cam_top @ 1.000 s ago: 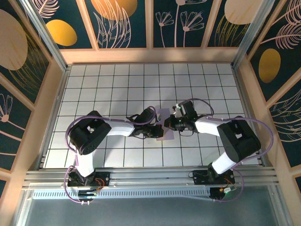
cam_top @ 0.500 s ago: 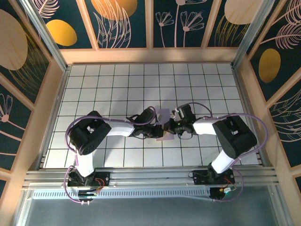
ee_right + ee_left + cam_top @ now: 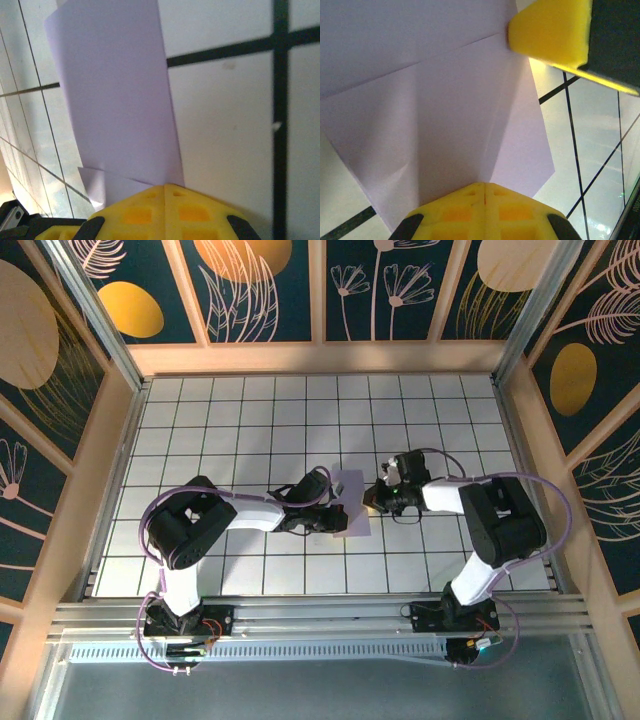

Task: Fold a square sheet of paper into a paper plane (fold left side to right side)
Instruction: Fold the triangle a second time at the center of the table, then turn over the paper at the center of the table.

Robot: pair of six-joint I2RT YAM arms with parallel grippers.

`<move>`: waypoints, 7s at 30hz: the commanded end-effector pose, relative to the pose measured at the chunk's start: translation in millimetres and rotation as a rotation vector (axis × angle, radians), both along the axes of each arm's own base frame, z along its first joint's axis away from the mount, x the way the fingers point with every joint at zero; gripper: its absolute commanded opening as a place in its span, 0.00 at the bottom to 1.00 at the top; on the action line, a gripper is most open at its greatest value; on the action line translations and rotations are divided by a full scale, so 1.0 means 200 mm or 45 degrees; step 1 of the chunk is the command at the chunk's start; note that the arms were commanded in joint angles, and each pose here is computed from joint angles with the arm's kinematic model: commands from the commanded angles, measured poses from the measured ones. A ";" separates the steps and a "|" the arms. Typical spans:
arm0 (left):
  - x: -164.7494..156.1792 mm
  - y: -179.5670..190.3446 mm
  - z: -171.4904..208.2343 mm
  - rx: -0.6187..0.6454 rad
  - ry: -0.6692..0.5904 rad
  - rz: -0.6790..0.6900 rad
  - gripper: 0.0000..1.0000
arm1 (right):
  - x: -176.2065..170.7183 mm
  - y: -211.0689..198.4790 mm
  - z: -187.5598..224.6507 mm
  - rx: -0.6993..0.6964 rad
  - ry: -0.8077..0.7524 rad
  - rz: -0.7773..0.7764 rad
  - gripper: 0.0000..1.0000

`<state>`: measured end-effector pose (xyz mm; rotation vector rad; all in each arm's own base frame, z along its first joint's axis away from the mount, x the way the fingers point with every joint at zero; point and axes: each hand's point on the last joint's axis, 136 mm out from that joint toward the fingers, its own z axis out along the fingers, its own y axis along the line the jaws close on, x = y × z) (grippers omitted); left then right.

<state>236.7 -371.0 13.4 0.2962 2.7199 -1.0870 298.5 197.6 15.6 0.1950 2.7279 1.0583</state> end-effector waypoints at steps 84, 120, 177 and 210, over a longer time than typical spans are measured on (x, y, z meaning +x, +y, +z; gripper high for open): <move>-0.27 0.23 -0.14 0.189 0.027 -0.273 0.06 | -0.17 -0.09 -0.24 -0.226 0.175 -0.003 0.00; 0.01 0.31 0.29 -0.086 -0.201 0.033 0.18 | 0.04 0.06 0.30 0.040 -0.234 0.010 0.22; 0.24 0.13 0.38 -0.469 -0.173 0.194 0.05 | -0.12 0.14 0.27 0.333 -0.251 -0.005 0.59; 0.26 0.25 0.25 -0.321 -0.166 0.343 0.30 | -0.01 0.23 0.22 0.351 -0.344 -0.035 0.09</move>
